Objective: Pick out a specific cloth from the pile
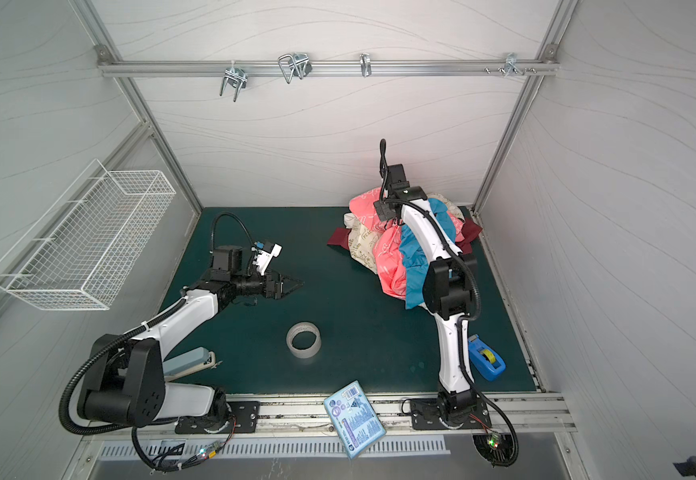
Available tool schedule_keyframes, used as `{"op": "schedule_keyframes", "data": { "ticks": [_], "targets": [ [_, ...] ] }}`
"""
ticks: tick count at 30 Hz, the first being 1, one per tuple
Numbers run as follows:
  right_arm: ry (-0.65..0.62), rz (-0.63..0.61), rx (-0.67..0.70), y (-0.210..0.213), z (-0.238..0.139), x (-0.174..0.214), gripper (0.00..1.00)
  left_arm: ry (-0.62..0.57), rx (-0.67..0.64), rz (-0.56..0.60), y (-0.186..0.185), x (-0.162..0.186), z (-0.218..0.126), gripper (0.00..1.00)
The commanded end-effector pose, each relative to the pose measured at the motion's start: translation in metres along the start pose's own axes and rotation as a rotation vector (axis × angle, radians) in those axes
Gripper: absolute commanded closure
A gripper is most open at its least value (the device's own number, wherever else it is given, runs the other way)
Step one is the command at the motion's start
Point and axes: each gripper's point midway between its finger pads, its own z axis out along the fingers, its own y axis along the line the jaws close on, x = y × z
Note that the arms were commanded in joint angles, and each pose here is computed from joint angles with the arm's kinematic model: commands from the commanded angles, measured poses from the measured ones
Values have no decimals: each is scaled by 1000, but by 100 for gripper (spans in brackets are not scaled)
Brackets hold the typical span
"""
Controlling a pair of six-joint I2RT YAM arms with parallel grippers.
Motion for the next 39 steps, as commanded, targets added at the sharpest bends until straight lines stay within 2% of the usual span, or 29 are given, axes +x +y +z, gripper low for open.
{"op": "schedule_keyframes", "data": {
  "ticks": [1,5,11,15,19,23,25,27,31,39],
  "targets": [
    [15,-23,-76,22,6,4,2,-47,28,72,-11,-23,-3,2],
    [11,-32,-90,29,8,4,10,-46,27,70,-10,-23,-2,2],
    [-9,-62,-88,37,6,-1,8,-43,26,69,-9,-23,-2,2],
    [-21,-82,-95,43,5,-4,17,-41,23,68,-8,-22,-1,2],
    [-19,-88,-108,49,7,-3,35,-38,22,67,-8,-21,-1,2],
    [-11,-85,-110,50,11,0,69,-37,19,67,-7,-21,-1,2],
    [-8,-86,-104,49,11,0,80,-34,18,64,-6,-20,-1,2],
    [-10,-82,-94,46,9,-1,100,-34,15,62,-6,-20,-1,2],
    [-42,-56,-78,31,-10,-12,100,-37,15,67,-9,-23,-3,2],
    [-307,76,-41,-47,-106,-70,100,-87,38,107,-31,-38,-16,2]
  ]
}}
